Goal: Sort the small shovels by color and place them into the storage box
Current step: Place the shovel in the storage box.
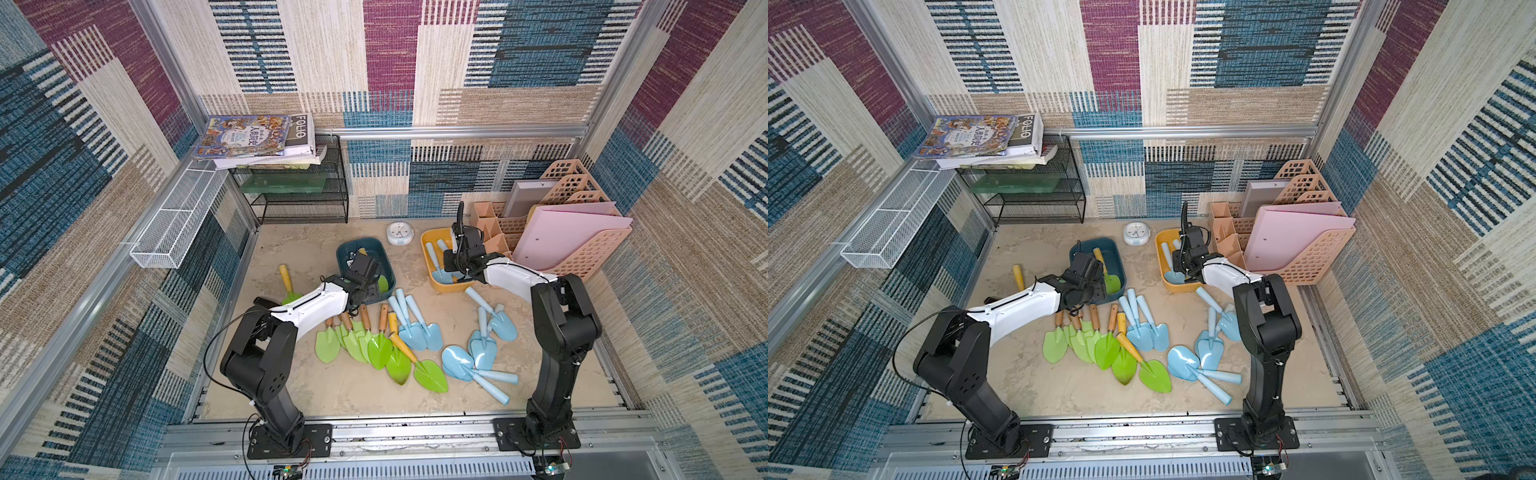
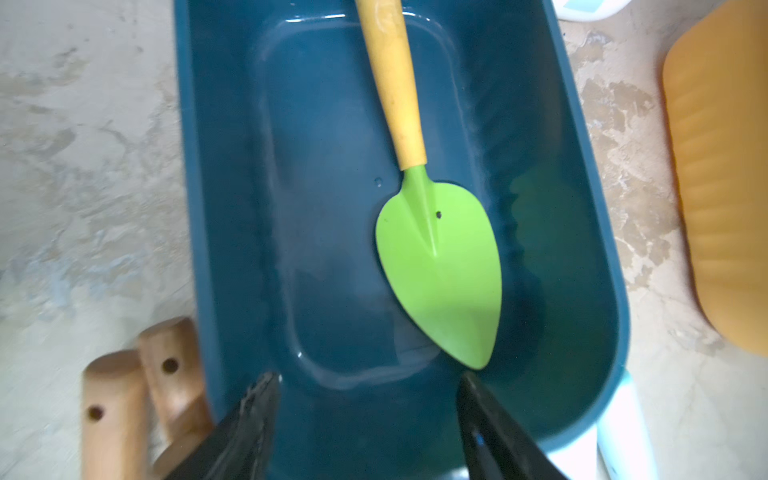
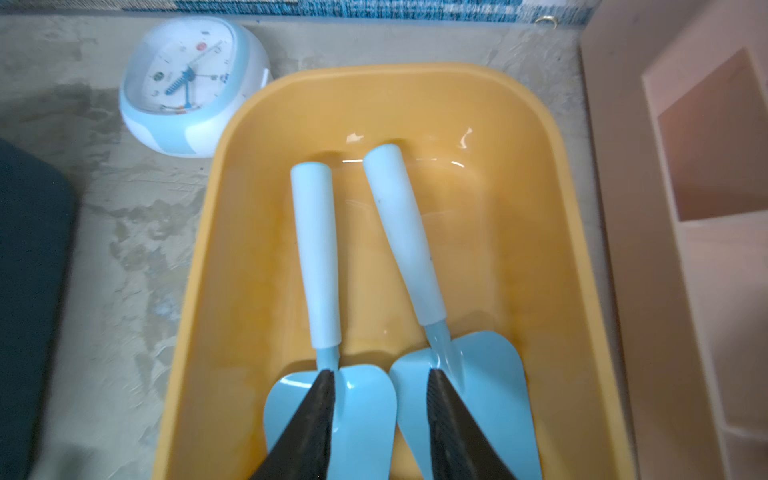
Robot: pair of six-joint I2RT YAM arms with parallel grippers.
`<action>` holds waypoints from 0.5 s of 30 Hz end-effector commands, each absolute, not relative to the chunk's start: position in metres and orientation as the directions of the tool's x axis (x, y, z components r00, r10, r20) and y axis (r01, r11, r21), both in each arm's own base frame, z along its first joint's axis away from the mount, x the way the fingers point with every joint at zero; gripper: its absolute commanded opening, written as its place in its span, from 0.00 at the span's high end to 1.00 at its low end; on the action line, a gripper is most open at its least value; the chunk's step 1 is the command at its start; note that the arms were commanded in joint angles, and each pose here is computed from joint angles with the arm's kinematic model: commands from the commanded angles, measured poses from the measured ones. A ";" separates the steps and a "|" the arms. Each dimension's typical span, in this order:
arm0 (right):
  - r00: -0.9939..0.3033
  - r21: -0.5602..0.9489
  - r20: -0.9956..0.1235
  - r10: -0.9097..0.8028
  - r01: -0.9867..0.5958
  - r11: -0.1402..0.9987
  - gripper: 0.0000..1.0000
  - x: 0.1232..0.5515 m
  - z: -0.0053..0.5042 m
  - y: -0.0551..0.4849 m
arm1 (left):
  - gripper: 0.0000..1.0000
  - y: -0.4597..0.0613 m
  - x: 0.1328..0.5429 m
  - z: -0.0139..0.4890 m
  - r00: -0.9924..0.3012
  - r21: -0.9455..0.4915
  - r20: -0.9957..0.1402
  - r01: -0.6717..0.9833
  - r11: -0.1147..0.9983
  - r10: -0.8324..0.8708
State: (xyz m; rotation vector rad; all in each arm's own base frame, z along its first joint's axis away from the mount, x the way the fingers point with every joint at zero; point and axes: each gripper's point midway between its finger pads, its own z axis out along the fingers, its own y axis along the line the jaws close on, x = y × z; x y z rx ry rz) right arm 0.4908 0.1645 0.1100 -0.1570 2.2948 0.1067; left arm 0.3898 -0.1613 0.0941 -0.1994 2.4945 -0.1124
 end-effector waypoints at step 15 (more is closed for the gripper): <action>-0.614 0.053 -0.777 -0.137 -0.281 0.958 0.64 0.420 0.117 0.220 | 0.32 -0.059 0.307 0.091 -0.787 0.077 -0.559 -0.363 0.929 -0.261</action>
